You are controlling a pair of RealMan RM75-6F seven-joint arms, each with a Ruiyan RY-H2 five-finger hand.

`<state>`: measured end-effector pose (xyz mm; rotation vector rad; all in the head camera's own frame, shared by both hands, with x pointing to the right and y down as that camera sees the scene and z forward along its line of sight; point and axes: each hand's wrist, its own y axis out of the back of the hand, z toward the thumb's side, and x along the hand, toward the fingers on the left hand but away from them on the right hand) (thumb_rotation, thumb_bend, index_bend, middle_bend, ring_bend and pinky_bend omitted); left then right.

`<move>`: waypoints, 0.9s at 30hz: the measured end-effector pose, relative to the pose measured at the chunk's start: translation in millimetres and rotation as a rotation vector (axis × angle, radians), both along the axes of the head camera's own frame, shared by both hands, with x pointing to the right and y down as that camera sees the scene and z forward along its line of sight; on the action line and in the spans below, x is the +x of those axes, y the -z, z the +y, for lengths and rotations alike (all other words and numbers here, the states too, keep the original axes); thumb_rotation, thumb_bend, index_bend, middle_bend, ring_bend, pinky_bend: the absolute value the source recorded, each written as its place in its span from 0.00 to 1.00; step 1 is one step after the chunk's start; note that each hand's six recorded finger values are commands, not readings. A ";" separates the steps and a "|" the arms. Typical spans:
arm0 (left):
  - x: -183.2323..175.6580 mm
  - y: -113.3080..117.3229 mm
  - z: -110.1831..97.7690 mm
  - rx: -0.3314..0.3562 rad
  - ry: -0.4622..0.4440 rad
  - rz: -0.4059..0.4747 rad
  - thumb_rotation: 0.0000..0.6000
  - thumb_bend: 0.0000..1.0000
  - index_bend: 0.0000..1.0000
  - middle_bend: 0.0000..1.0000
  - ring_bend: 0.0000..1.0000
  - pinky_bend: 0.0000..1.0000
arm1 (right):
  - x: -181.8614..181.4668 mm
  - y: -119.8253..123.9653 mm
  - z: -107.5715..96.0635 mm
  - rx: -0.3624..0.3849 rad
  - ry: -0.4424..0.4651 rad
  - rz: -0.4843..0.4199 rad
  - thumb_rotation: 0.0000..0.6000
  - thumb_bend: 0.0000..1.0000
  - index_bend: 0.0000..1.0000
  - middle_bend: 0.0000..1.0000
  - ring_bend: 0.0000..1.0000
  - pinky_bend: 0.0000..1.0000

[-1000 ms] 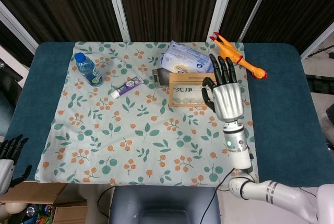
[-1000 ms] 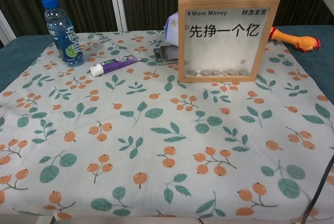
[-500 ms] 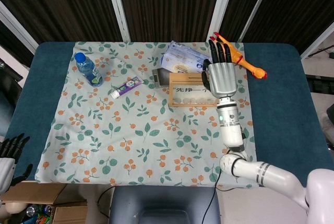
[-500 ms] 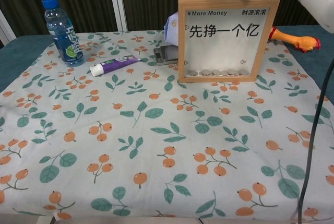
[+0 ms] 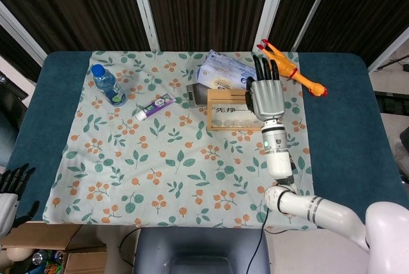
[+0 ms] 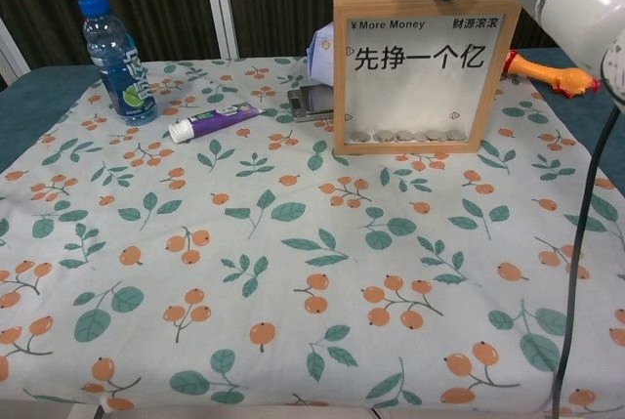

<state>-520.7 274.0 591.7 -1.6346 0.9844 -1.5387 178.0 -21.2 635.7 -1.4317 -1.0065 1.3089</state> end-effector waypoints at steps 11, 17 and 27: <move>5.4 -1.2 -1.0 -0.006 -0.013 -0.003 1.00 0.38 0.00 0.00 0.00 0.00 | -4.5 -6.7 5.1 -0.017 0.015 -0.003 1.00 0.61 0.74 0.16 0.00 0.00; 4.7 -1.0 -0.9 -0.007 -0.011 -0.005 1.00 0.38 0.00 0.00 0.00 0.00 | -2.6 -4.6 7.1 -0.028 0.022 -0.017 1.00 0.61 0.02 0.06 0.00 0.00; 5.7 1.9 -2.0 0.006 -0.010 0.003 1.00 0.38 0.00 0.00 0.00 0.00 | 30.6 27.1 23.8 0.062 0.010 -0.062 1.00 0.61 0.00 0.00 0.00 0.00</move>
